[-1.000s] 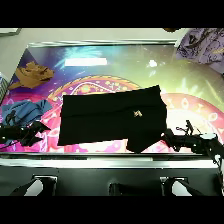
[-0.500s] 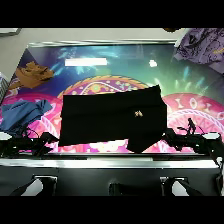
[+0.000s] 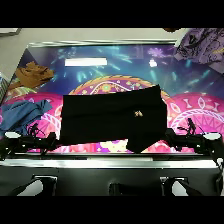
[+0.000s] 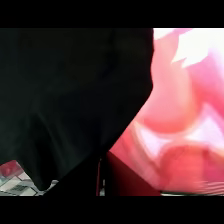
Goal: Fold the clothes and pants, and hang the long-sleeved shirts on hangers.
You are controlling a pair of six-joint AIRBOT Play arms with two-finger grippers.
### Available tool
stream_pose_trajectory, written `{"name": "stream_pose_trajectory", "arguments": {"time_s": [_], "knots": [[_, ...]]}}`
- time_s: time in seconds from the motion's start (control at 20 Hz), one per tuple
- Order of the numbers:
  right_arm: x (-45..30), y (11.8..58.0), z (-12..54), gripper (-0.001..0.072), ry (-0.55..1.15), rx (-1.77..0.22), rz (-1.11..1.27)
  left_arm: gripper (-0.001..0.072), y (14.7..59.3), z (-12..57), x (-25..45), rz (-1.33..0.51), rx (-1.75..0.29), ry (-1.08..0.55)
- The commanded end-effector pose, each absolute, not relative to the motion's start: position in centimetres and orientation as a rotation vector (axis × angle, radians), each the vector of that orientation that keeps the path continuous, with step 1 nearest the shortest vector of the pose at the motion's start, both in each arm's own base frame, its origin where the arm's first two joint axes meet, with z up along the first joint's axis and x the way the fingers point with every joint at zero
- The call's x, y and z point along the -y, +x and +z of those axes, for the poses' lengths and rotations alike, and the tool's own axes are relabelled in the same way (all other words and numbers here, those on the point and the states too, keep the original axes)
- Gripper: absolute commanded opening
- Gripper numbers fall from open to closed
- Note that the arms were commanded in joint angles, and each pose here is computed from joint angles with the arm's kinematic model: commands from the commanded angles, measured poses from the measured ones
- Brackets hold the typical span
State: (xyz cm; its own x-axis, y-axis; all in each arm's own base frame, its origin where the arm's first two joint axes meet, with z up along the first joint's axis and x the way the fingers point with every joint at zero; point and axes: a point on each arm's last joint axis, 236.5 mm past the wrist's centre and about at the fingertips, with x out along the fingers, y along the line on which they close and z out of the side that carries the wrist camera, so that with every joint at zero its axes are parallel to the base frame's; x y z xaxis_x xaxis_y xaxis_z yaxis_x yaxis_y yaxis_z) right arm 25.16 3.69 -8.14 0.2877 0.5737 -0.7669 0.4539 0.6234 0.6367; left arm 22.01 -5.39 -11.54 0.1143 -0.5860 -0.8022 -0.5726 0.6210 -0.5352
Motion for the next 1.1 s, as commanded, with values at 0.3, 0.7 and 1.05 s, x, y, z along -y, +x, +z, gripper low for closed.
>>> {"name": "stream_pose_trajectory", "arguments": {"time_s": [0.3,0.7,1.05], "knots": [[-2.8,21.3,-4.2,0.0027,0.805,-1.341,0.029,0.0013,22.1,-7.5,2.5,0.077,-1.522,-0.855],[-1.9,12.9,2.1,0.0026,0.548,-1.304,-0.109,0.0013,19.0,0.0,1.0,0.163,-1.299,-0.689],[-1.2,21.6,3.8,0.0026,0.67,-1.185,-0.017,0.0013,23.1,-0.5,0.6,0.138,-1.195,-0.659]]}}
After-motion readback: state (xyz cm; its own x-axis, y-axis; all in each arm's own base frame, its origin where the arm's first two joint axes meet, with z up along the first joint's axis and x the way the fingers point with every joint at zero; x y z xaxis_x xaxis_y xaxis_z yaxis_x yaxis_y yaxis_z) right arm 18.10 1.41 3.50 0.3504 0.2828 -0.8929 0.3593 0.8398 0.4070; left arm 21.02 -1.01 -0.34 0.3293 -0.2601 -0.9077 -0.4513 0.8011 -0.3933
